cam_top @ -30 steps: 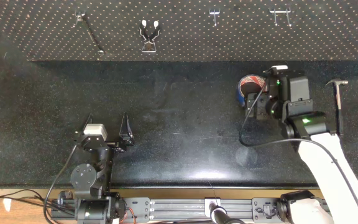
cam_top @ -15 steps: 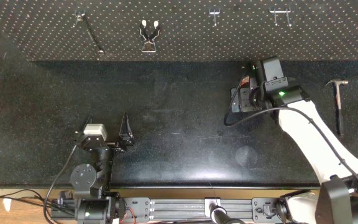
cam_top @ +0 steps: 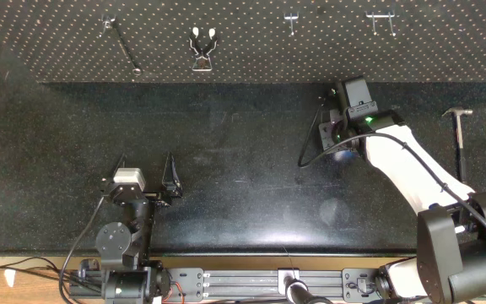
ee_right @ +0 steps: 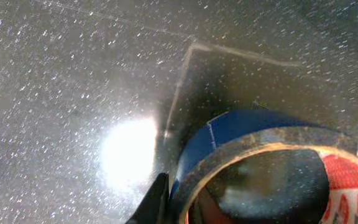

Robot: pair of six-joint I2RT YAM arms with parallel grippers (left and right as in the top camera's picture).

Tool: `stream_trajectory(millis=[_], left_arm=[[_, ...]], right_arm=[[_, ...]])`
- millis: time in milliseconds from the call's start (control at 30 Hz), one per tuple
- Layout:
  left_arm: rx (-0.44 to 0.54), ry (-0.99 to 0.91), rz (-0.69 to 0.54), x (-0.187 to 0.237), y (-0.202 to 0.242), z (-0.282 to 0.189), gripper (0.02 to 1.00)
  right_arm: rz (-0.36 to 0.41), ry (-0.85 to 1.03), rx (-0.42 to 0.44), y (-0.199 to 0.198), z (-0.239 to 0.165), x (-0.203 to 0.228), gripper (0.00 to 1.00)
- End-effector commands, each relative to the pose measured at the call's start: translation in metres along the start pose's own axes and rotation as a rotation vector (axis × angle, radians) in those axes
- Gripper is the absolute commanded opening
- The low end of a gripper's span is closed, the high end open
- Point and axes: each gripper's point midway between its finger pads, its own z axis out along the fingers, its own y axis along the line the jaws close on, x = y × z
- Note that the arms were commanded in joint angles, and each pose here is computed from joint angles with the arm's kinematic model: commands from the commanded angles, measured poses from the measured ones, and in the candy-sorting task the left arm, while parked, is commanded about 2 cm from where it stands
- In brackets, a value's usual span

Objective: Place Tools Onto Pegboard

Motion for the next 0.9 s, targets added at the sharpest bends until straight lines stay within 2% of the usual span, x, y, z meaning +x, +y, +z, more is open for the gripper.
stream_trajectory(millis=[33,100,167,267,367,467,533,600,767,900], left_arm=[[-0.015,0.000,0.005,0.001,0.003,0.000,0.996],[-0.015,0.000,0.005,0.001,0.003,0.000,0.996],[-0.015,0.000,0.005,0.001,0.003,0.000,0.996],[-0.015,0.000,0.005,0.001,0.003,0.000,0.996],[-0.015,0.000,0.005,0.001,0.003,0.000,0.996],[-0.015,0.000,0.005,0.001,0.003,0.000,0.996],[-0.015,0.000,0.005,0.001,0.003,0.000,0.996],[-0.015,0.000,0.005,0.001,0.003,0.000,0.996],[-0.015,0.000,0.005,0.001,0.003,0.000,0.996],[-0.015,0.000,0.005,0.001,0.003,0.000,0.996]], right_arm=[[-0.015,-0.011,-0.001,0.003,-0.001,-0.005,0.077],[-0.018,-0.047,-0.005,0.004,-0.010,-0.011,0.075],[-0.005,-0.184,-0.020,0.010,-0.041,-0.037,0.075],[-0.071,-0.490,-0.065,0.035,-0.111,-0.085,0.075],[-0.146,-0.732,-0.127,0.069,-0.171,-0.114,0.075],[-0.205,-0.938,-0.178,0.098,-0.212,-0.141,0.075],[-0.232,-1.005,-0.199,0.110,-0.222,-0.151,0.075],[-0.308,-1.073,-0.198,0.125,-0.228,-0.159,0.075],[-0.220,-1.124,-0.035,0.121,-0.199,-0.184,0.073],[-0.189,-1.134,0.032,0.121,-0.171,-0.194,0.073]])
